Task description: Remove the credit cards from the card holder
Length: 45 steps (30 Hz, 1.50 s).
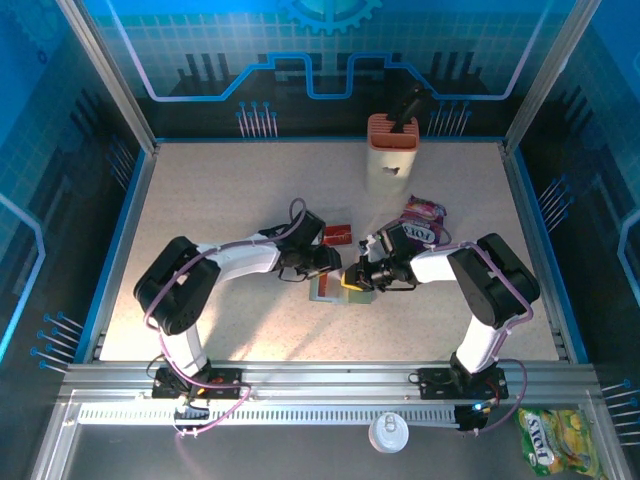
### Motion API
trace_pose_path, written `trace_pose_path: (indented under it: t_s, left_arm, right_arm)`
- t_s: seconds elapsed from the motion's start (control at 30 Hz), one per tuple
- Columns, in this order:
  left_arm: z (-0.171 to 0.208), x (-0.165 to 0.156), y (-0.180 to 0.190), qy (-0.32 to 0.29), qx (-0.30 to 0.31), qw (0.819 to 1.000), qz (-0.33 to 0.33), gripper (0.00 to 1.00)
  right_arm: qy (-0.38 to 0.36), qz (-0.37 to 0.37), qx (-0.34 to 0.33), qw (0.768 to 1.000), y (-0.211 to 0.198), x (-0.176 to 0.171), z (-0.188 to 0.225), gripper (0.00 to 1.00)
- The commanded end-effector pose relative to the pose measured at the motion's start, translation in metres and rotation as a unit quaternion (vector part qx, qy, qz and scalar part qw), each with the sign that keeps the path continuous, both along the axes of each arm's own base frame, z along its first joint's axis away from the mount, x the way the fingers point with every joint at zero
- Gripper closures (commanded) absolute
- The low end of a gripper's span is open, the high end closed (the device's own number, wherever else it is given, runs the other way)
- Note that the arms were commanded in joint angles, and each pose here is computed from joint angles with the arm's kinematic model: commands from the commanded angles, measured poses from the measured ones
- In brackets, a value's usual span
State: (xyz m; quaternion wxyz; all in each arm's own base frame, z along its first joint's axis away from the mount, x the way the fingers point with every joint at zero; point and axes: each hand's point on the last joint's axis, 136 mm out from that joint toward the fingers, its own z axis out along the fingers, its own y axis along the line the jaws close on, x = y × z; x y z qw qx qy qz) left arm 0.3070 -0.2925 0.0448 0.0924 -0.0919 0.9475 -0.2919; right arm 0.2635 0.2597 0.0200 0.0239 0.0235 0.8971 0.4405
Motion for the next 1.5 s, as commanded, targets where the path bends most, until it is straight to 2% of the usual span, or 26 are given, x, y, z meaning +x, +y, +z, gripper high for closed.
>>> trace_pose_path:
  t_s: [0.0, 0.33, 0.7, 1.03, 1.23, 1.47]
  left_arm:
    - [0.002, 0.001, -0.011, 0.004, -0.022, 1.000, -0.020, 0.60]
    - [0.006, -0.010, -0.011, 0.012, -0.053, 0.998, -0.022, 0.62]
    - [-0.003, -0.012, 0.010, 0.002, 0.000, 1.000, -0.003, 0.53]
    - [-0.002, -0.007, 0.013, 0.000, 0.017, 1.000, 0.000, 0.51]
    - [0.007, -0.016, 0.014, 0.004, 0.002, 1.000, 0.003, 0.51]
    - [-0.009, -0.033, 0.012, 0.031, 0.000, 1.000, 0.002, 0.51]
  right_arm:
    - [0.016, -0.006, -0.001, 1.000, -0.006, -0.002, -0.004, 0.91]
    - [0.014, -0.008, -0.001, 1.000, -0.006, -0.003, -0.002, 0.91]
    - [0.013, -0.009, -0.002, 1.000, -0.008, -0.005, -0.001, 0.91]
    - [0.013, -0.010, -0.004, 1.000, -0.008, -0.004, 0.000, 0.91]
    - [0.013, -0.008, -0.005, 1.000, -0.008, -0.005, -0.001, 0.91]
    - [0.013, -0.009, -0.006, 1.000, -0.008, -0.005, -0.002, 0.91]
